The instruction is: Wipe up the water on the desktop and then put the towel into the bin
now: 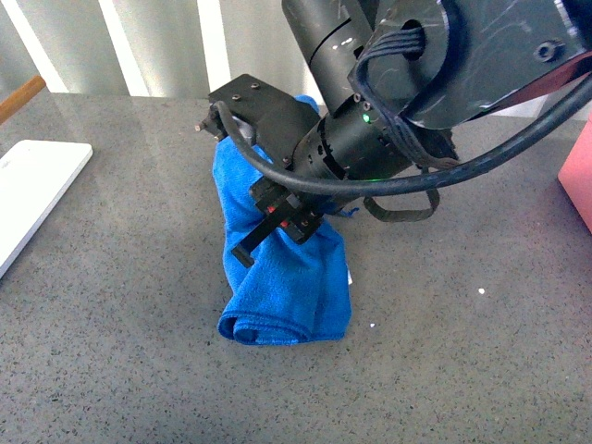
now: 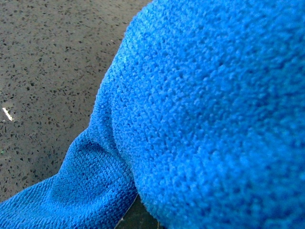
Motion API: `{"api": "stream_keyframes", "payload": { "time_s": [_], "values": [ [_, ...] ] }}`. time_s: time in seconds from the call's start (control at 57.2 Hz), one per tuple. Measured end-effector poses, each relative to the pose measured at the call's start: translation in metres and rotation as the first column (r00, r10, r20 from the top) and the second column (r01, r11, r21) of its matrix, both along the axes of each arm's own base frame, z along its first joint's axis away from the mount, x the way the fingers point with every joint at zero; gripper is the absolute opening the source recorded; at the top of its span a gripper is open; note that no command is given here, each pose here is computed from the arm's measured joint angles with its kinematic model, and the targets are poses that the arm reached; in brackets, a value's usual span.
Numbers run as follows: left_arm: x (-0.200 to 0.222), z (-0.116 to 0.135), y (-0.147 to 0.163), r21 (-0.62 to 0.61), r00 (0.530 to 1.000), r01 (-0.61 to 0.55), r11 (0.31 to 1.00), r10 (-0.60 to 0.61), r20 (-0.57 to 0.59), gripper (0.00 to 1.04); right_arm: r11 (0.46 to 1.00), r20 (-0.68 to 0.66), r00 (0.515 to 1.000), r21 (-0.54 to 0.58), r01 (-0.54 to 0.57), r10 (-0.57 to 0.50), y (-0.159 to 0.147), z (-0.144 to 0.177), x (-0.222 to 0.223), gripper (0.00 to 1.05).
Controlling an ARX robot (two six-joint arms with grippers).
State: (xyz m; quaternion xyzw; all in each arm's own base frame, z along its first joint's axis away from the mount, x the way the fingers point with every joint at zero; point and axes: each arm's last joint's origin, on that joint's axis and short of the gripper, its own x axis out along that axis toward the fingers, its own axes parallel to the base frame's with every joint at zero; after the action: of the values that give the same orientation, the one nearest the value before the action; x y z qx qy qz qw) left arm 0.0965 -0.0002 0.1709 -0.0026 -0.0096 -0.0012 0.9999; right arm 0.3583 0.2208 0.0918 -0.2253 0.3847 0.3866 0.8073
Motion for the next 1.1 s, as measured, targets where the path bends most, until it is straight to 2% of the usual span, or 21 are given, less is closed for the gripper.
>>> {"api": "stream_keyframes", "payload": {
  "time_s": [0.105,0.21,0.28,0.419,0.437,0.489,0.524,0.542,0.629,0.681,0.821,0.944,1.101],
  "values": [
    [0.000,0.000,0.000,0.000,1.000,0.000,1.000,0.000,0.000,0.98,0.987,0.019,0.987,-0.026,0.161,-0.160,-0.017,0.018,-0.002,0.06],
    [0.000,0.000,0.000,0.000,1.000,0.000,1.000,0.000,0.000,0.98,0.969,0.074,0.966,-0.010,0.248,-0.246,-0.030,0.042,0.001,0.06],
    [0.000,0.000,0.000,0.000,1.000,0.000,1.000,0.000,0.000,0.98,0.941,0.135,0.932,0.054,0.333,-0.338,-0.047,0.084,0.003,0.06],
    [0.000,0.000,0.000,0.000,1.000,0.000,1.000,0.000,0.000,0.98,0.894,0.235,0.862,0.142,0.426,-0.448,-0.073,0.150,0.004,0.06],
    [0.000,0.000,0.000,0.000,1.000,0.000,1.000,0.000,0.000,0.98,0.875,0.264,0.835,0.158,0.457,-0.483,-0.081,0.169,0.003,0.06],
    [0.000,0.000,0.000,0.000,1.000,0.000,1.000,0.000,0.000,0.98,0.846,0.307,0.788,0.176,0.503,-0.533,-0.095,0.196,0.001,0.06],
    [0.000,0.000,0.000,0.000,1.000,0.000,1.000,0.000,0.000,0.98,0.809,0.345,0.734,0.178,0.561,-0.585,-0.112,0.220,-0.001,0.06],
    [0.000,0.000,0.000,0.000,1.000,0.000,1.000,0.000,0.000,0.98,0.803,0.349,0.726,0.178,0.569,-0.592,-0.115,0.224,-0.002,0.06],
    [0.000,0.000,0.000,0.000,1.000,0.000,1.000,0.000,0.000,0.98,0.693,0.410,0.603,0.111,0.712,-0.684,-0.153,0.252,-0.005,0.06],
    [0.000,0.000,0.000,0.000,1.000,0.000,1.000,0.000,0.000,0.98,0.619,0.412,0.554,0.032,0.784,-0.723,-0.179,0.255,-0.010,0.06],
    [0.000,0.000,0.000,0.000,1.000,0.000,1.000,0.000,0.000,0.98,0.538,0.405,0.537,-0.124,0.834,-0.740,-0.226,0.238,-0.026,0.06],
    [0.000,0.000,0.000,0.000,1.000,0.000,1.000,0.000,0.000,0.98,0.494,0.386,0.533,-0.205,0.845,-0.752,-0.258,0.219,-0.034,0.06],
    [0.000,0.000,0.000,0.000,1.000,0.000,1.000,0.000,0.000,0.98,0.472,0.375,0.531,-0.243,0.847,-0.760,-0.275,0.204,-0.038,0.06]
  ]
}}
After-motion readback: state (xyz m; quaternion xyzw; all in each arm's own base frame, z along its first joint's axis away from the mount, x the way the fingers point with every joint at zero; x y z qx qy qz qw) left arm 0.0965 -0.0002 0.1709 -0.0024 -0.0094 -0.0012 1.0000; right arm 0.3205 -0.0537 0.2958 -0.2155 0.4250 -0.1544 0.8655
